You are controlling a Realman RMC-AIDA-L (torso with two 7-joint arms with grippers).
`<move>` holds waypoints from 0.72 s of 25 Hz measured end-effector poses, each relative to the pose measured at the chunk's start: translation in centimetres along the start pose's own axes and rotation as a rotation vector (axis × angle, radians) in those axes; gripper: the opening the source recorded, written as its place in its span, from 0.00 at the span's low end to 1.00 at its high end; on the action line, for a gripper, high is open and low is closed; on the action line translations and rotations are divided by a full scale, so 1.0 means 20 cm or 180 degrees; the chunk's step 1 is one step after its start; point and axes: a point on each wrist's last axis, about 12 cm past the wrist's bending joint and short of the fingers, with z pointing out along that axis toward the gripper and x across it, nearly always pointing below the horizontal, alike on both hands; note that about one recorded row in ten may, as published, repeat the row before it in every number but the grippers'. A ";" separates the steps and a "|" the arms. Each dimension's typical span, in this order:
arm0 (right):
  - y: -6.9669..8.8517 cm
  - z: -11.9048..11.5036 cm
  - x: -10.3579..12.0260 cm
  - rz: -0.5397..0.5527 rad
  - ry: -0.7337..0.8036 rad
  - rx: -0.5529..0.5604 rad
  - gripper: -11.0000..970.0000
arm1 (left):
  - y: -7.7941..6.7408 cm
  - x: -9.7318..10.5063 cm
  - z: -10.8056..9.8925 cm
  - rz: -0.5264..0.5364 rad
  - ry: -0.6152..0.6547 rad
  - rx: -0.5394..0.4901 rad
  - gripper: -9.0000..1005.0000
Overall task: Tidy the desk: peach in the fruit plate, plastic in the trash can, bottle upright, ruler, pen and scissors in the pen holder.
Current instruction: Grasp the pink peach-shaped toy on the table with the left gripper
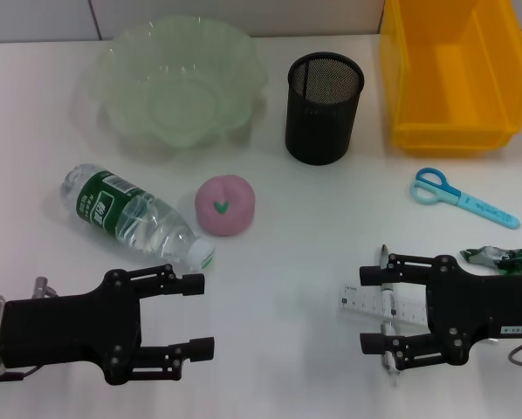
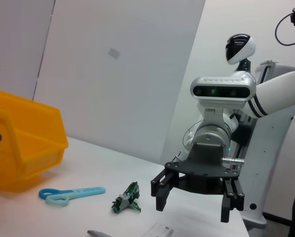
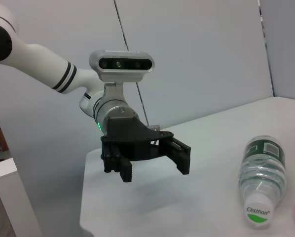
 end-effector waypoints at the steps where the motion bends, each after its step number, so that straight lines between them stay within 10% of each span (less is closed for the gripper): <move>1: 0.00 0.00 0.00 -0.0002 0.0000 -0.0001 0.86 | 0.00 0.00 0.00 0.0007 0.0002 0.0003 0.78; 18: 0.00 0.00 0.00 0.0001 0.0000 0.0000 0.86 | 0.01 -0.01 0.01 0.0033 0.0013 0.0027 0.78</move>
